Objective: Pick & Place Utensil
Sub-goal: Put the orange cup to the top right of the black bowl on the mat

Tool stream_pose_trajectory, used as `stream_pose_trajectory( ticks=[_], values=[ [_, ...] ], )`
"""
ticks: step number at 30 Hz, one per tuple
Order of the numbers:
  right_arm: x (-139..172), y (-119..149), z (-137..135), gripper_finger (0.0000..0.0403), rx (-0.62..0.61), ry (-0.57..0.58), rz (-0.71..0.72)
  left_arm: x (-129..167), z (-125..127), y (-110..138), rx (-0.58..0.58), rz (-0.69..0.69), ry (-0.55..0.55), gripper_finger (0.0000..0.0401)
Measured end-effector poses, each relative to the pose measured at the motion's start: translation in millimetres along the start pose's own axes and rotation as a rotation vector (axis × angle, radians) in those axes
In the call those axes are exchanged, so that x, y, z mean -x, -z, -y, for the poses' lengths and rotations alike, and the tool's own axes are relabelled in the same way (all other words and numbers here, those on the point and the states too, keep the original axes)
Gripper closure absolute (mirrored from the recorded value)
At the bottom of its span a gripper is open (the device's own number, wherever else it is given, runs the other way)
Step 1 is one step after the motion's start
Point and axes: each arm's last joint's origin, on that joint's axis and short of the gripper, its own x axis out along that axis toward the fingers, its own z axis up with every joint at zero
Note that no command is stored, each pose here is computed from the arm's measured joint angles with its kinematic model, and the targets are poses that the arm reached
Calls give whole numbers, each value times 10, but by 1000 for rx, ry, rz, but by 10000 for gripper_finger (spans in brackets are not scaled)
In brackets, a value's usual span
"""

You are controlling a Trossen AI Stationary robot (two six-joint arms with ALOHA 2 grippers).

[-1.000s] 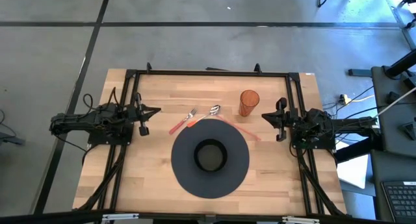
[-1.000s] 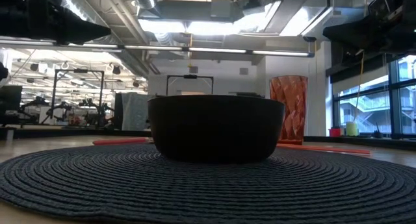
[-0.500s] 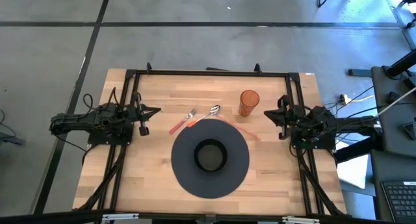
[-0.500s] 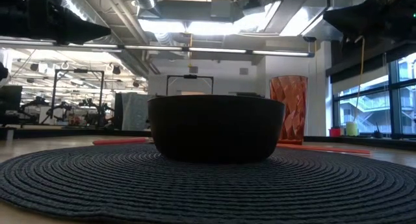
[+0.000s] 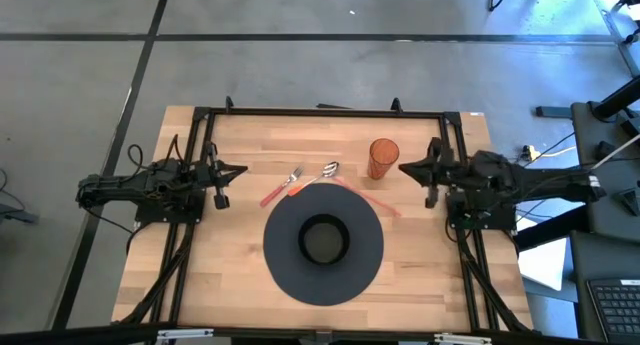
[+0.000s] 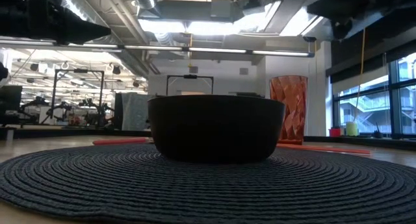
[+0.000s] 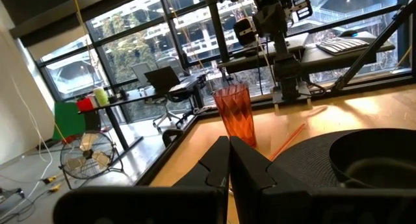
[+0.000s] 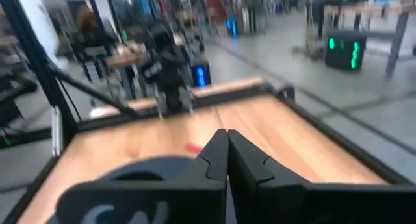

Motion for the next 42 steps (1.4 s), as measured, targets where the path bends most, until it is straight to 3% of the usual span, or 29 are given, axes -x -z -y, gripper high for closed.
stream_pose_trajectory(
  ticks=[8, 15, 21, 29, 35, 42],
  values=[
    [-301, -329, -91, 379, 107, 141, -197, 0, -1, -4, -1, 4, -1, 397],
    [-508, -580, -176, 355, 120, 183, -358, 0, 0, 1, 6, -1, 0, 397],
    [-637, -783, -216, 305, 184, 292, -539, 0, 0, 1, 8, -1, 0, 397],
    [-830, -810, -184, 239, 216, 439, -743, 0, 0, 1, 8, -1, 0, 397],
    [-961, -733, -159, 203, 364, 384, -838, 0, 2, 5, 19, -5, 2, 397],
    [-982, -700, -189, 193, 461, 214, -898, 0, 1, 5, 14, -5, 1, 397]
  ],
)
